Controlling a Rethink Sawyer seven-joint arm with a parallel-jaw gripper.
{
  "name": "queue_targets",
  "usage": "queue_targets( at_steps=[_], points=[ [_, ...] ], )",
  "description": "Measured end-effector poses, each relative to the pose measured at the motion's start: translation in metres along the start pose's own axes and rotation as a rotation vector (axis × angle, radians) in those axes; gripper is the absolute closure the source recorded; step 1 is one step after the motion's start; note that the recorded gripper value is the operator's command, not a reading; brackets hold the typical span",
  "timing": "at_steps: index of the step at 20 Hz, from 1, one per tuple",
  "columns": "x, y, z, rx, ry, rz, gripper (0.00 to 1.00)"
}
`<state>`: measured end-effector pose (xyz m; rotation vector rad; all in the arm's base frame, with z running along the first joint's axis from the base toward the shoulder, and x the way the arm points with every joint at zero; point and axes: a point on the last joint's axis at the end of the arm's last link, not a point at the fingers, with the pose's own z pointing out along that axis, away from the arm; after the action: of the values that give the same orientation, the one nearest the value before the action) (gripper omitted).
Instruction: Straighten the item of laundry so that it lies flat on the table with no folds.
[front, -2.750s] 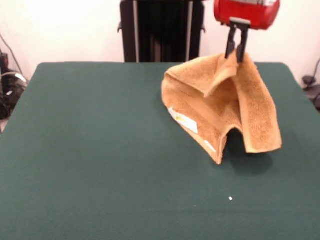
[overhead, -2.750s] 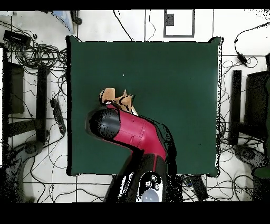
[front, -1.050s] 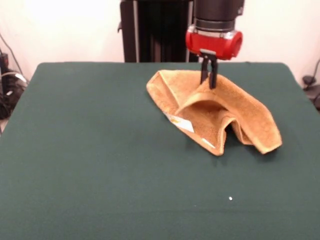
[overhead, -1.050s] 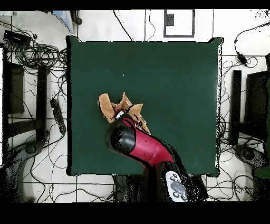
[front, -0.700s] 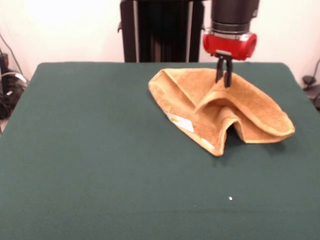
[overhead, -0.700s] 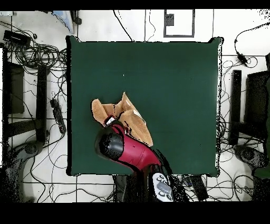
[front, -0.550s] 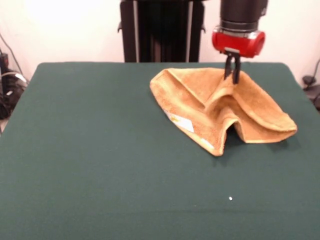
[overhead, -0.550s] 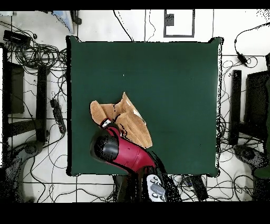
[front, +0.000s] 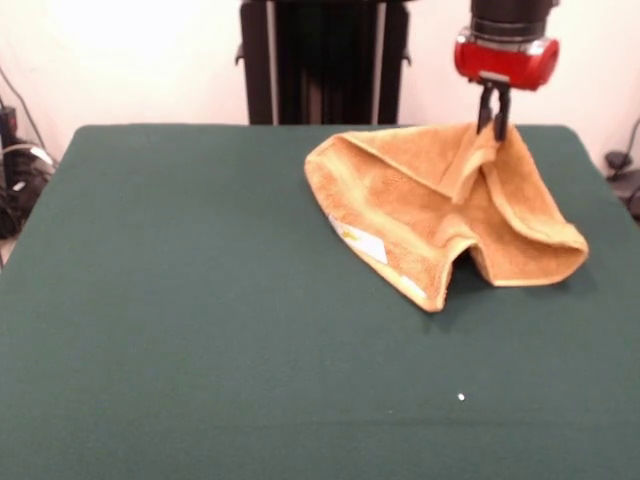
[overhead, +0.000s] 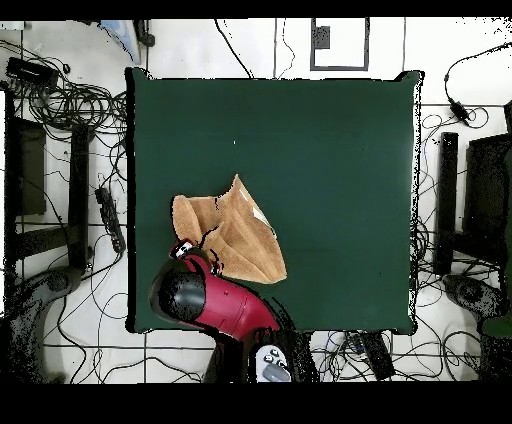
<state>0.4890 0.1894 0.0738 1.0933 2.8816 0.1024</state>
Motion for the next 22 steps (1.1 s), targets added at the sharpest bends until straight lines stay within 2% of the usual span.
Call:
queue_targets(
  at_steps=[10, 19, 20, 22],
  points=[
    [0.017, -0.021, -0.031, 0.010, 0.033, 0.014, 1.00],
    [0.021, -0.046, -0.042, 0.026, 0.047, 0.050, 1.00],
    [0.024, -0.052, -0.041, 0.035, 0.056, 0.055, 0.00],
    [0.026, -0.054, -0.041, 0.038, 0.059, 0.056, 0.00]
  ],
)
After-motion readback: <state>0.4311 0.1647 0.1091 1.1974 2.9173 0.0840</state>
